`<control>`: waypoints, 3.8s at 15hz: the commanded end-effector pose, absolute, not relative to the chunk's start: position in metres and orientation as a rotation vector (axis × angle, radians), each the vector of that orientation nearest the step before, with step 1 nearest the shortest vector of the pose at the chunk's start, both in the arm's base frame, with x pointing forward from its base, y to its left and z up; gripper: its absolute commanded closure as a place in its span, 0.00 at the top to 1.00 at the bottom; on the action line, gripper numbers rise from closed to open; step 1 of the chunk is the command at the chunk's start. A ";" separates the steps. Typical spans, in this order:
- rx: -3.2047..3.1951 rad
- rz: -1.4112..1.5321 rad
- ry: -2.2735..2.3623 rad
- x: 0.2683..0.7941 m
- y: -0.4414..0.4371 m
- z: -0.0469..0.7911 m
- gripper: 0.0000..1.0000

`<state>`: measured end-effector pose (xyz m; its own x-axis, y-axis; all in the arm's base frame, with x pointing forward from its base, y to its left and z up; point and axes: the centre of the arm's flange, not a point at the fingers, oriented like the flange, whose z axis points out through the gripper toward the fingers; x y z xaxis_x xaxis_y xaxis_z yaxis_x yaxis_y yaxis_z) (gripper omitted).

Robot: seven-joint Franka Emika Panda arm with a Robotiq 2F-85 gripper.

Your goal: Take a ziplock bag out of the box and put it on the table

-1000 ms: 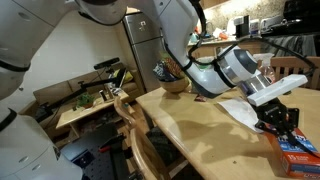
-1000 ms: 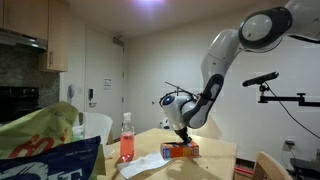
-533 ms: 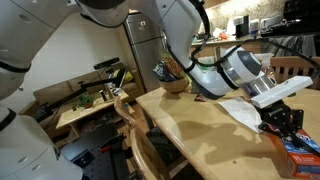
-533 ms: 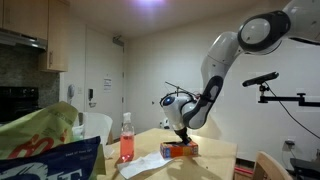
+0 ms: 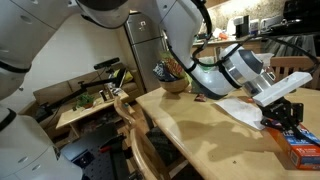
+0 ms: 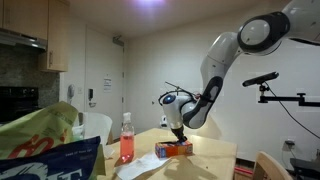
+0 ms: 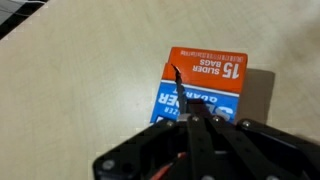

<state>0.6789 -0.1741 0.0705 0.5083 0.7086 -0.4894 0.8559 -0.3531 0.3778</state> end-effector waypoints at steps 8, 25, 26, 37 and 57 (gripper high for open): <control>2.107 -0.108 1.211 0.699 -0.190 0.054 0.00; 2.201 -0.087 1.205 0.716 -0.213 0.049 1.00; 2.219 -0.086 1.213 0.716 -0.214 0.048 1.00; 2.305 -0.080 1.240 0.715 -0.219 0.043 0.10; 2.298 -0.124 1.276 0.727 -0.215 0.045 1.00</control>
<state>0.7169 -0.2178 0.0521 0.5850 0.7491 -0.3109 0.7887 -0.4361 0.4334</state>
